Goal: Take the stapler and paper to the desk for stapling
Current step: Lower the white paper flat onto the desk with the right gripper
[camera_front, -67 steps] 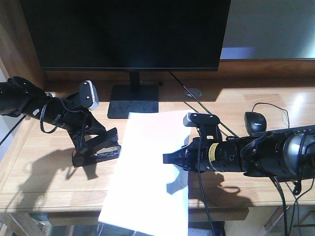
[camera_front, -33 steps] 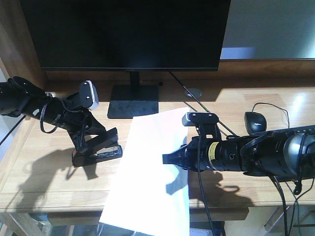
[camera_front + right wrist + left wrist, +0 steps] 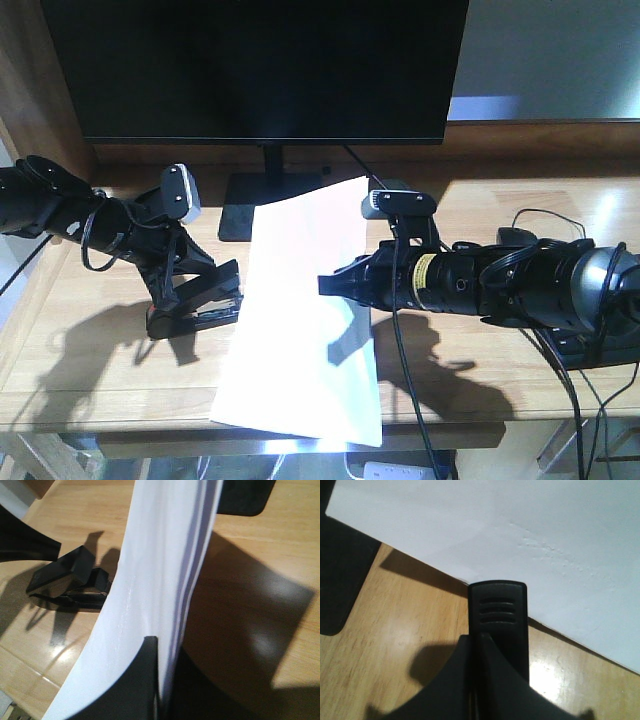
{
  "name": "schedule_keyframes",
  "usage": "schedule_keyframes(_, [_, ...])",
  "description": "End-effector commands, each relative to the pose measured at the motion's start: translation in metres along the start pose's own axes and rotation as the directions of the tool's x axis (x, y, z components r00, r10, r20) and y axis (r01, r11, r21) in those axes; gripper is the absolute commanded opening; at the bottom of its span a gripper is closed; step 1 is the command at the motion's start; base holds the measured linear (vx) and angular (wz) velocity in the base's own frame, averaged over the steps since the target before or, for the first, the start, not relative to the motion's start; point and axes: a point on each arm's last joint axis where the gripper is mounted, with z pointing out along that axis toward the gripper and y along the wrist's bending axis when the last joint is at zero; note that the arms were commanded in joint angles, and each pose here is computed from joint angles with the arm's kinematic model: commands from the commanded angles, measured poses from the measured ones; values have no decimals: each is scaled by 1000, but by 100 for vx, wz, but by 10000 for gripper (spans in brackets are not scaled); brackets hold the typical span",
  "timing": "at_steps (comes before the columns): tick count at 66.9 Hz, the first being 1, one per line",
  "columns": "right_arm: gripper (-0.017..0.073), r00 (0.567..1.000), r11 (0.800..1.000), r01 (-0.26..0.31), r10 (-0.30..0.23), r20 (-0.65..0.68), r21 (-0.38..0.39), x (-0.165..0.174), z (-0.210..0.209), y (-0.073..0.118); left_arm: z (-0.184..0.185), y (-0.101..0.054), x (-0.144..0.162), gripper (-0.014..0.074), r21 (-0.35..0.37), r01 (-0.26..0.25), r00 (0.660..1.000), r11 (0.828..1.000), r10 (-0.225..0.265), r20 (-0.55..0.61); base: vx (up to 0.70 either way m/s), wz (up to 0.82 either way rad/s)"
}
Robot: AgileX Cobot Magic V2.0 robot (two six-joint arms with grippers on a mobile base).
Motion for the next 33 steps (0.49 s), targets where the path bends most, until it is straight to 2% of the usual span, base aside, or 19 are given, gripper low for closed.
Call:
schedule_keyframes(1, [-2, 997, 1000, 20, -20, 68, 0, -19, -11, 7, -23, 4, -24, -7, -57, -7, 998, 998, 10, 69, 0, 0])
schedule_keyframes(13, [-2, 999, 1000, 15, -14, 41, -24, -12, -3, 5, -23, 4, -24, -7, -57, -7, 998, 998, 10, 69, 0, 0])
schedule_keyframes(19, [-2, 999, 997, 11, -9, 31, -77, -10, 2, 8, -23, 4, -24, -7, -57, -7, 998, 998, 10, 69, 0, 0])
schedule_keyframes(26, [-2, 999, 990, 39, -34, 39, -139, -10, 2, 13, -23, 4, -24, -7, -57, -7, 998, 998, 10, 69, 0, 0])
schedule_keyframes(33, [-2, 998, 984, 50, -41, 55, -169, -13, -2, 18, -23, 4, -24, -7, -57, -7, 998, 998, 10, 69, 0, 0])
